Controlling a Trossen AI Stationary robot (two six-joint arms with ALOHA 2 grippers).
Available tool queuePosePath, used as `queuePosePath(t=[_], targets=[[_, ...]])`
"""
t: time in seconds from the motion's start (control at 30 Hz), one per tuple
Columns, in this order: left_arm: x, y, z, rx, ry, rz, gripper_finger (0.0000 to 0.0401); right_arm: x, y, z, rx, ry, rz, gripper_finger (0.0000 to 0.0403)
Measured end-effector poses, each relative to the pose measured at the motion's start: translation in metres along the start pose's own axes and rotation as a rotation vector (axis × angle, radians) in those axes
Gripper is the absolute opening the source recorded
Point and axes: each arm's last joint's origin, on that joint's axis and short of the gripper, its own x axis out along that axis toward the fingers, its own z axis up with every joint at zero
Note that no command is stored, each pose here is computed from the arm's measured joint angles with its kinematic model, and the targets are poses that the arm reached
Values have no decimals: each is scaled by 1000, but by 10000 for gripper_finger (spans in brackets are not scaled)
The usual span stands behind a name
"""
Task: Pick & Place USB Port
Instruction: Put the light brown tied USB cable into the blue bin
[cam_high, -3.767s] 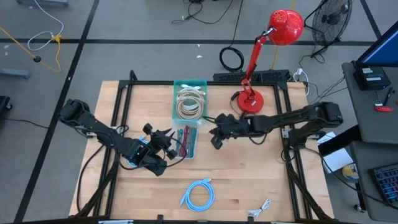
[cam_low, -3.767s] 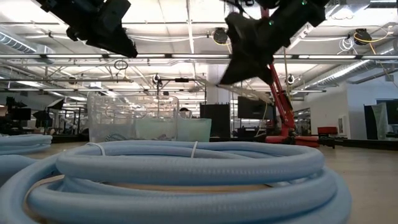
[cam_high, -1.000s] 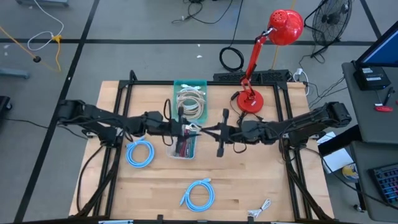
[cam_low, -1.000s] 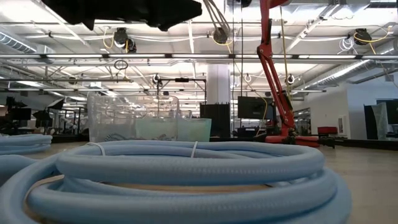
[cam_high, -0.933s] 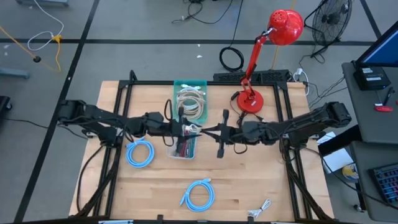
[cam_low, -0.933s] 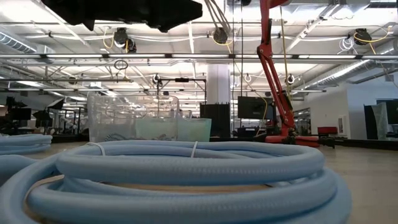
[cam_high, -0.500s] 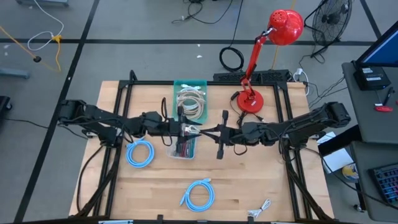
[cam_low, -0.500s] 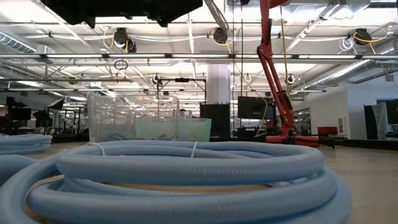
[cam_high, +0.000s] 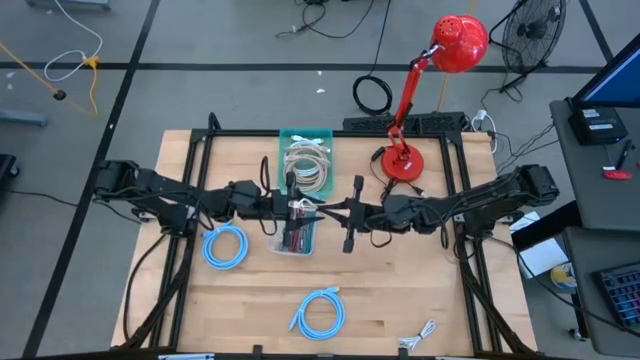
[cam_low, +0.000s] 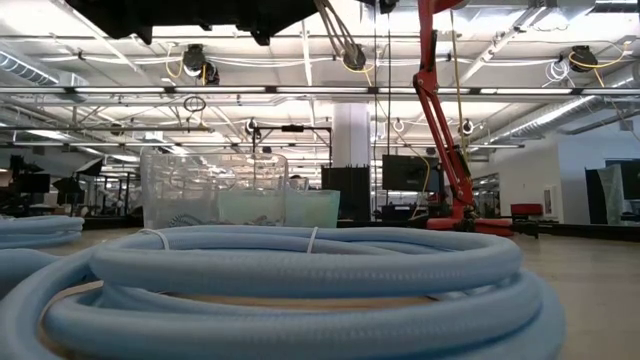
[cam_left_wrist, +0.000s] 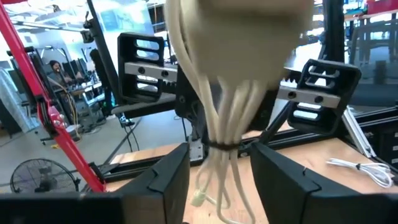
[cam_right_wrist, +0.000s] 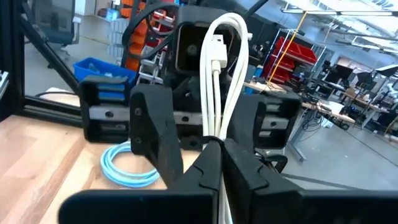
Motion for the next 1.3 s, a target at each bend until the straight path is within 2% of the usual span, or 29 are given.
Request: queuePosePath(t=[0.23, 0.47, 0.63, 0.73, 0.83, 0.9, 0.97, 1.03, 1.2, 1.3], targets=[[0, 0, -1, -4, 5, -1, 115, 0, 0, 0, 2, -4, -1, 0], [0, 1, -1, -14, 10, 16, 16, 0, 0, 1, 4, -6, 0, 5], [0, 1, -3, -140, 37, 53, 7, -1, 1, 1, 25, -1, -15, 45], [-1, 1, -8, -236, 95, 62, 6, -7, 1, 7, -12, 12, -111, 82], [-6, 1, -10, -334, 172, 82, 5, -16, -3, 15, -50, 53, -298, 121], [-10, 1, -12, -404, 276, 113, 4, -22, -6, 17, -89, 112, -438, 145], [-12, 4, -12, -474, 446, 170, 4, -27, -8, 19, -111, 170, -552, 166], [-15, 9, -5, -530, 641, 230, 3, -32, -11, 20, -121, 216, -620, 183], [-14, 19, 19, -728, 958, 325, 3, -40, -15, 16, -124, 275, -632, 209], [-11, 31, 34, -910, 1032, 359, 3, -44, -17, 17, -122, 289, -629, 214]])
